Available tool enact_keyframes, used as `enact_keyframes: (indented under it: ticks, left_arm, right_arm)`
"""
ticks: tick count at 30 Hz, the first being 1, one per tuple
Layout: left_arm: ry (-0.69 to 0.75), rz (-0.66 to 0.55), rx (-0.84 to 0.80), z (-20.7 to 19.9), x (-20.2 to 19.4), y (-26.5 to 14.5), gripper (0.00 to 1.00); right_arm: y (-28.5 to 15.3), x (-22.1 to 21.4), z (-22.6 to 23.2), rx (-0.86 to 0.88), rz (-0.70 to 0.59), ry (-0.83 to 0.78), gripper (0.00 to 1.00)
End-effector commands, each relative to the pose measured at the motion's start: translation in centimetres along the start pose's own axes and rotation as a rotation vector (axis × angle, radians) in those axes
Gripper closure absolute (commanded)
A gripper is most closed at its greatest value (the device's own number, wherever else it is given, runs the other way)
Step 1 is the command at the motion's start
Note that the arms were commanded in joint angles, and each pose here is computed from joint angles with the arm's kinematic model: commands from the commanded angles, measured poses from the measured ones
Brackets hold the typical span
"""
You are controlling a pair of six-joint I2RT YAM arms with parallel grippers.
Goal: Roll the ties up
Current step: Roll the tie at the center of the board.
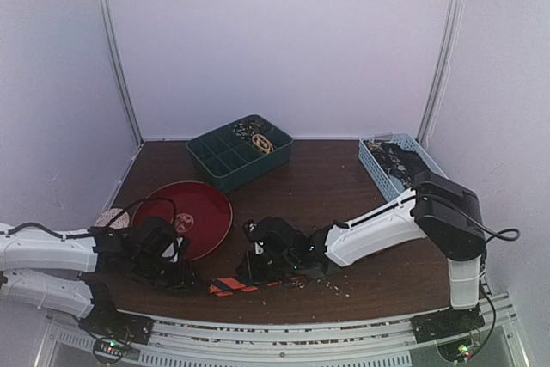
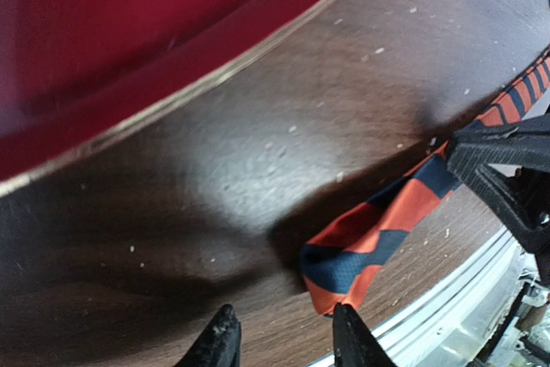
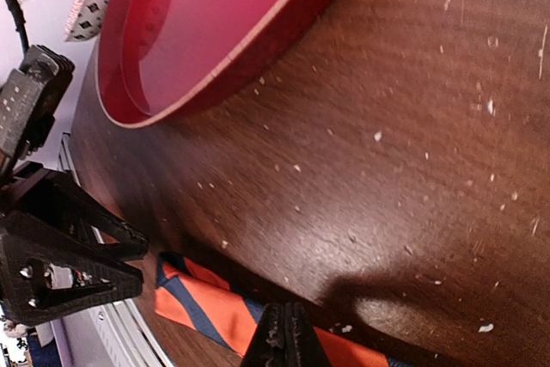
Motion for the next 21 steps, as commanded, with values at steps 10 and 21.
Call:
enact_keyframes:
  ticks: [10,21]
  left_arm:
    - [-0.13,-0.008,-0.11,-1.4,0.2,0.4,0.64]
    - [-0.222,0.039,-0.157,-0.9,-1.1,0.8,0.65]
  right_arm:
    - [0.8,-3.5,-0.1,-0.03,0.089,0.007,0.99]
    - [0.5,-3.0,-0.3,-0.042,0.059,0.002,1.0]
Point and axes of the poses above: each gripper's point midway between its finger pads, its own y axis out along the fingers, its own z axis along the line the jaws close on, x = y × z, the point moved 1 cm from there along -y, back along the fingers, and after that the axes turned 1 degree about -y, right-handed, at the moved point
